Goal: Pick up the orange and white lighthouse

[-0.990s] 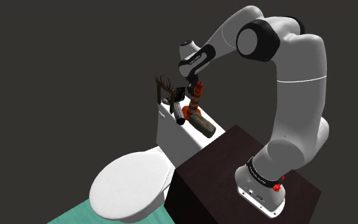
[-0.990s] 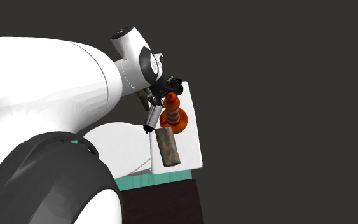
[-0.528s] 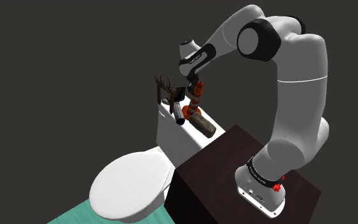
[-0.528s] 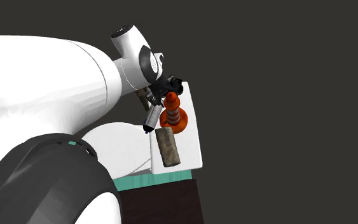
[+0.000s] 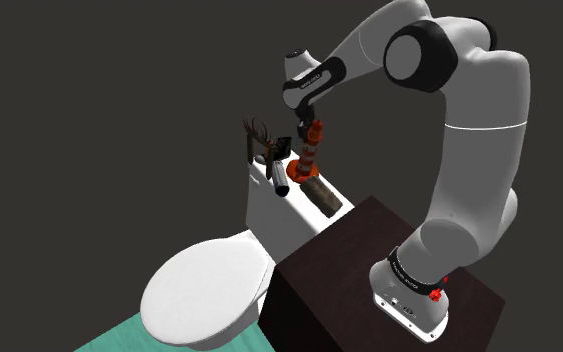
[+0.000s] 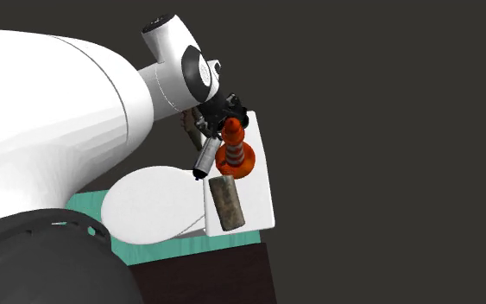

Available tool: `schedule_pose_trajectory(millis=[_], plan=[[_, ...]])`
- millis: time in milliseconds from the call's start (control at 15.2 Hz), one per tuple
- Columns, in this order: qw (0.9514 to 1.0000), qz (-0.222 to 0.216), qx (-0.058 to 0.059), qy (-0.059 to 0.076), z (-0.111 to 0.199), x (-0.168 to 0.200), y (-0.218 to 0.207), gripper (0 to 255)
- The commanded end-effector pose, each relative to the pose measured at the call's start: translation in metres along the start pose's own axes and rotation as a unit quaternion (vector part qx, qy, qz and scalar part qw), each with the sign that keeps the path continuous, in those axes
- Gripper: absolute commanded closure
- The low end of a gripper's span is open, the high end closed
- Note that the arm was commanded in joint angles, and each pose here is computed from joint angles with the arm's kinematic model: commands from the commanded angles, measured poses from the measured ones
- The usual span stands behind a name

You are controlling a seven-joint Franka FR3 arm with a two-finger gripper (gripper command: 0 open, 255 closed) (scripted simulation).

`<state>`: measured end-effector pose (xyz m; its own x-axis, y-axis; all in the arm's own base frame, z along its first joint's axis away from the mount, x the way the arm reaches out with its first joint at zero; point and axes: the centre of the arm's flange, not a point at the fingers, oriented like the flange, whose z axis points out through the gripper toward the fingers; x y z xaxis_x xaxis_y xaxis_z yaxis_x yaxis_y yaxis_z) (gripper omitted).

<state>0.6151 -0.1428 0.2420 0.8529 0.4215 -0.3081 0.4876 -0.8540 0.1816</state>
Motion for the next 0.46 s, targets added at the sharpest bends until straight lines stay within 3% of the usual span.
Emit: schedule_pose_trajectory(millis=[0,396], plan=[[1.0000,0.000,-0.001,0.001,-0.012,-0.003,0.003,255],[1.0000,0.000,-0.001,0.001,-0.032,-0.010,0.007,255]])
